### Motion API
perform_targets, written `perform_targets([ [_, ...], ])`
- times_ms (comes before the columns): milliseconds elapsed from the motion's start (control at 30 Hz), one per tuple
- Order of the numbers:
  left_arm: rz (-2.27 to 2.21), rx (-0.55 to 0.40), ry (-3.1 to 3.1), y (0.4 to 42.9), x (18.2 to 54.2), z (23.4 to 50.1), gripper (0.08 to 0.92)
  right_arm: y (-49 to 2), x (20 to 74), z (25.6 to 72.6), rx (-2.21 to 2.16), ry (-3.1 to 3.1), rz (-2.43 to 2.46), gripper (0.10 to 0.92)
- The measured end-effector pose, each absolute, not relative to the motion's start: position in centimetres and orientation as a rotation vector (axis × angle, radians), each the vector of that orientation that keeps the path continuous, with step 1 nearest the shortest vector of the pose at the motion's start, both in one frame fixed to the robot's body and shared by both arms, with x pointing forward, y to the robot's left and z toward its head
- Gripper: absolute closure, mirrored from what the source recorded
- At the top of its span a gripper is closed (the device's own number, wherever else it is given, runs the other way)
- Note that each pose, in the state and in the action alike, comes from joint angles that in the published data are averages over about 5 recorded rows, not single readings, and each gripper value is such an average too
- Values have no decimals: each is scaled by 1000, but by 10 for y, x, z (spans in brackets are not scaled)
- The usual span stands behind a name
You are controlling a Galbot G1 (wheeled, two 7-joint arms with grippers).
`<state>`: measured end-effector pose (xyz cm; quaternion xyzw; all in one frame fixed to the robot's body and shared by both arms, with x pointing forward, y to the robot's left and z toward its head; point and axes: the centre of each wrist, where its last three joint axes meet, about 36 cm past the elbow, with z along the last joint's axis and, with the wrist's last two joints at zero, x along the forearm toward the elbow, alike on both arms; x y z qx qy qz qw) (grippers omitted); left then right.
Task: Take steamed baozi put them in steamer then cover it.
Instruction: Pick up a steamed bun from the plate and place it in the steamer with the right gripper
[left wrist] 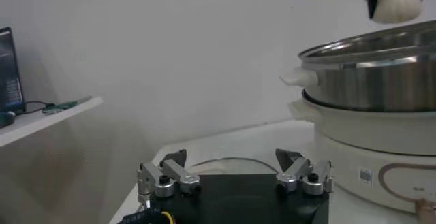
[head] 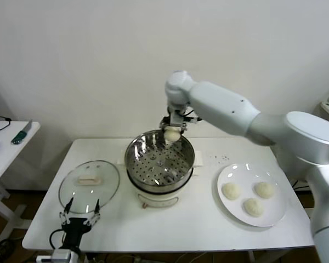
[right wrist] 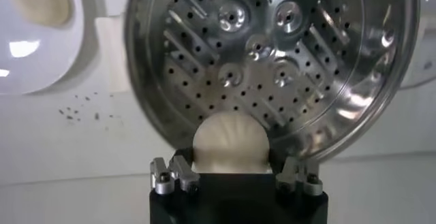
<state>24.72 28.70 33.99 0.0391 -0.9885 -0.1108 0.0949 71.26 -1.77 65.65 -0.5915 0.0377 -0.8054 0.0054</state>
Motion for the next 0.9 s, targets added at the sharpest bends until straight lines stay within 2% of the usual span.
perform_targets([
  [600, -336, 101, -2929, 287, 247, 340, 177, 25, 703, 597, -1841, -30, -2482, 293],
  [900, -335, 99, -2928, 285, 248, 340, 177, 31, 702, 579, -1843, -50, -2488, 203],
])
